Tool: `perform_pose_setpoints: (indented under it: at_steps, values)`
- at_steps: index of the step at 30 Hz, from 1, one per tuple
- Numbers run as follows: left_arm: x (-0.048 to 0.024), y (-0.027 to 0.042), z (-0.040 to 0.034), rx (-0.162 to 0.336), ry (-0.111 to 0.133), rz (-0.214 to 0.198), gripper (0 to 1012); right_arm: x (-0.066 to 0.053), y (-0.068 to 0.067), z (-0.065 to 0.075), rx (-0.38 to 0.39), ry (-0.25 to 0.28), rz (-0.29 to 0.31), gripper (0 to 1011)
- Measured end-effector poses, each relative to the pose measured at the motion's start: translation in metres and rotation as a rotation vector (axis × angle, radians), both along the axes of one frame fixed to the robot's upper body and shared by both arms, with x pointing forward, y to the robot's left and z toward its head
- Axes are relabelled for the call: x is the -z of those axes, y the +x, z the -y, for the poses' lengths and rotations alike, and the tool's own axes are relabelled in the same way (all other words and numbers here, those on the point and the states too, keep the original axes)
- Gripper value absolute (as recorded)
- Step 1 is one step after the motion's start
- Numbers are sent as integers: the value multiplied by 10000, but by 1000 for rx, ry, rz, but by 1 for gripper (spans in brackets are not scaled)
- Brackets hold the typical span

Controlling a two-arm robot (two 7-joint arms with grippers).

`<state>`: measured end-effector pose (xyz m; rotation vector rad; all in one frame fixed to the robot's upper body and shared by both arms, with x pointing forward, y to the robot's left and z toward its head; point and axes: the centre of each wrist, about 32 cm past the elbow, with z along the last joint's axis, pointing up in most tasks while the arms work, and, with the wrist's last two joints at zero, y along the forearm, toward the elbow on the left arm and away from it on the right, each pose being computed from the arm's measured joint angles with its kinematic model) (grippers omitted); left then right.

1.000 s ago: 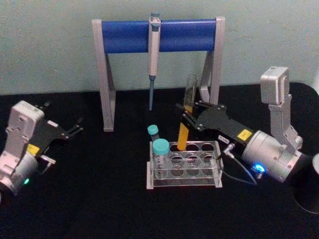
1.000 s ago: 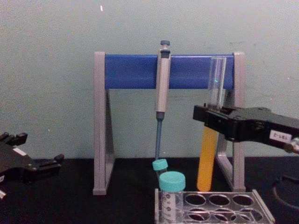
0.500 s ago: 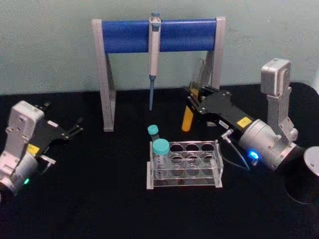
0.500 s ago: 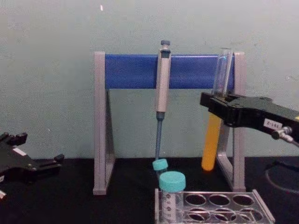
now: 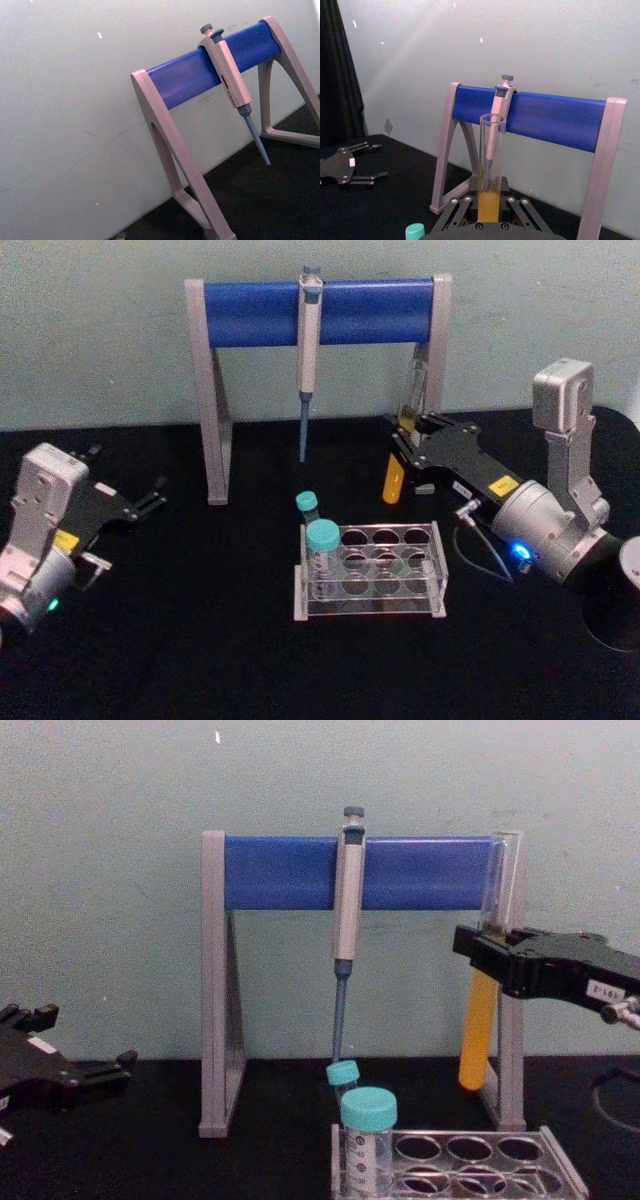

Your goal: Pick up the test tube from the test tube rack, shake it, then place it back into the test tube rack.

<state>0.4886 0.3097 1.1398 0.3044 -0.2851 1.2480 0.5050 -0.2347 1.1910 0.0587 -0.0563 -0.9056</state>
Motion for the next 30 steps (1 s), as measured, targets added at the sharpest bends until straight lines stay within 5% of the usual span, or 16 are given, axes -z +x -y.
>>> perform_pose_setpoints:
  at_steps: [19, 30]
  values:
    - [0, 0, 0, 0, 0, 0, 1001, -58, -180, 186, 19, -56, -9, 225]
    - [0, 0, 0, 0, 0, 0, 1001, -93, -377, 172, -88, -76, -67, 225]
